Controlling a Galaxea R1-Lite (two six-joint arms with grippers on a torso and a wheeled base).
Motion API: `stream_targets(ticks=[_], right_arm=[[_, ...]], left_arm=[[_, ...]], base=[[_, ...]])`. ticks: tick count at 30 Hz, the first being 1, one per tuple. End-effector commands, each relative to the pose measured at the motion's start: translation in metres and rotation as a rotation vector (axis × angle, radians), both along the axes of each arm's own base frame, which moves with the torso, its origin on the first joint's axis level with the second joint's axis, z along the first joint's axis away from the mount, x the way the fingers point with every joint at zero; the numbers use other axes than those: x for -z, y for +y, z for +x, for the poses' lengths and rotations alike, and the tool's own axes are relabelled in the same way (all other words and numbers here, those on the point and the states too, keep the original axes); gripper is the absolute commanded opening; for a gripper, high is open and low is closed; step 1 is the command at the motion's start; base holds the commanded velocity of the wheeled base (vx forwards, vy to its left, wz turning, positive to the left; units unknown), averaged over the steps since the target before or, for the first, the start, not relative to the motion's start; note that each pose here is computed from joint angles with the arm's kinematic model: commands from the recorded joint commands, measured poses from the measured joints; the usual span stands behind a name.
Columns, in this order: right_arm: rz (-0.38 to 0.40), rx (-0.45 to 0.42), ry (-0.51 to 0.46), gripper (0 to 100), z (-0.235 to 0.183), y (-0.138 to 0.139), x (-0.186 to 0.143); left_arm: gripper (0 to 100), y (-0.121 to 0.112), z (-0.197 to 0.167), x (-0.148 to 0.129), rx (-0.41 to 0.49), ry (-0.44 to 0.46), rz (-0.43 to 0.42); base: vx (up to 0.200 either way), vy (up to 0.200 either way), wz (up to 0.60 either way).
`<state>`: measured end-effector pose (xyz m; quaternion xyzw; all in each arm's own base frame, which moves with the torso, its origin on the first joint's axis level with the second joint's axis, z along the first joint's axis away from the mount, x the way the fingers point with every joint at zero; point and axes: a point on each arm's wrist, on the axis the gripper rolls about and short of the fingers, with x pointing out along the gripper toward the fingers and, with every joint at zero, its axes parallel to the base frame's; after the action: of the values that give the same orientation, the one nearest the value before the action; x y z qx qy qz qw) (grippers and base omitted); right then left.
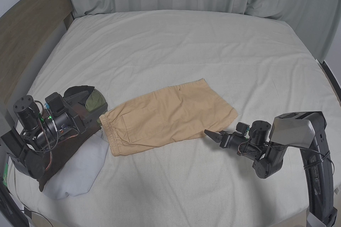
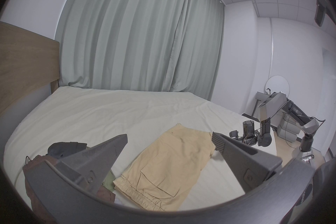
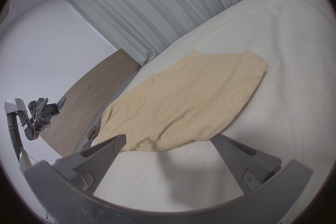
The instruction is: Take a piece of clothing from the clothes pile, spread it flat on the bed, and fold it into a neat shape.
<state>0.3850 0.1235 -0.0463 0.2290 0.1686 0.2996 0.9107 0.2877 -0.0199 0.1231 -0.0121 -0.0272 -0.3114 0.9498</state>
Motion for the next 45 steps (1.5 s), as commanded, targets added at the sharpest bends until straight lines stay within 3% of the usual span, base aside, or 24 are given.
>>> stream_targets(ticks=[1, 18, 36, 37, 45], right_arm=[[0.003, -0.014, 0.012, 100, 0.004, 0.009, 0.012], [0.126, -0.046, 0.024, 100, 0.025, 0.053, 0.01], [0.134, -0.013, 0.052, 100, 0.029, 0.059, 0.013], [0.133, -0.013, 0.053, 0, 0.029, 0.058, 0.015], [0.135, -0.013, 0.049, 0, 0.028, 0.059, 0.016]], left_arm=[[100, 0.0, 0.0, 0.004, 0.001, 0.017, 0.0], [100, 0.0, 0.004, 0.014, -0.001, 0.038, 0.016], [100, -0.004, 0.003, 0.015, 0.031, 0.042, 0.018], [100, -0.004, 0.003, 0.015, 0.031, 0.042, 0.018], [100, -0.004, 0.003, 0.014, 0.033, 0.04, 0.017]], base=[[0.0, 0.0, 0.0], [0.0, 0.0, 0.0], [0.0, 0.0, 0.0], [0.0, 0.0, 0.0], [0.0, 0.0, 0.0]])
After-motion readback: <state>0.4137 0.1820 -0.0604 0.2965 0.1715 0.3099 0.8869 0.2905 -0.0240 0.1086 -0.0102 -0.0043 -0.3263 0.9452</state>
